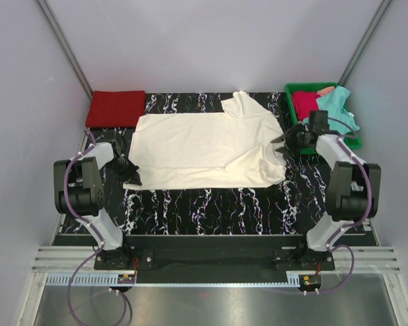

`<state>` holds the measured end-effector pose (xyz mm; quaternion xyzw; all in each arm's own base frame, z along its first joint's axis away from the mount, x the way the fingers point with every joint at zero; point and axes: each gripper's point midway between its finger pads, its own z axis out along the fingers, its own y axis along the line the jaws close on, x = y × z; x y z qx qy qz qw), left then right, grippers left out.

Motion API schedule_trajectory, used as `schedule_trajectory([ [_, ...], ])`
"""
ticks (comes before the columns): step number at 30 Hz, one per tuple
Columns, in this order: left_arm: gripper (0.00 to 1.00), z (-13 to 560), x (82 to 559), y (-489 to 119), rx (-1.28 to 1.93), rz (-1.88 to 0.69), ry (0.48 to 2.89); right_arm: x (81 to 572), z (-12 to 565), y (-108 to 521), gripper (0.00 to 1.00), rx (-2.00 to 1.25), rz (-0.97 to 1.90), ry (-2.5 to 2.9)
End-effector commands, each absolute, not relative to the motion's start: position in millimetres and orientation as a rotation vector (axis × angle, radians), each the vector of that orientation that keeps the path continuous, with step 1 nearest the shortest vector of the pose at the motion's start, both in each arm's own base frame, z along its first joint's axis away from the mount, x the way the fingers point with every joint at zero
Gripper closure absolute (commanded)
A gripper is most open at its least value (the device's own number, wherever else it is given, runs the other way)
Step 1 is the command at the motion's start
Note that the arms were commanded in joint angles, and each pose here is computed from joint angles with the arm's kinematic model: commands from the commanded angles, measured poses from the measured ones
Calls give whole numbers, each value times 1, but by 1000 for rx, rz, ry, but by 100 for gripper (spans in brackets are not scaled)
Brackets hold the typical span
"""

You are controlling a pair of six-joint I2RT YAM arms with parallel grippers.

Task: Fold and stack the t-shirts
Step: Fold the tshirt

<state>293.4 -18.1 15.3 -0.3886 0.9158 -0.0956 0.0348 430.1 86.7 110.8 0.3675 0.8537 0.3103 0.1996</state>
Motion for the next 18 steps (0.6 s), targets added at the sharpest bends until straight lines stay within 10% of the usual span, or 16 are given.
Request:
schedule_trajectory([
  [1,100,10,304,-4,-1140,-243,2758,367,100,59,52,1088,842,2445],
  [18,100,14,303,-6,-1092,-258,2774,306,74,80,27,1676,1189,1978],
])
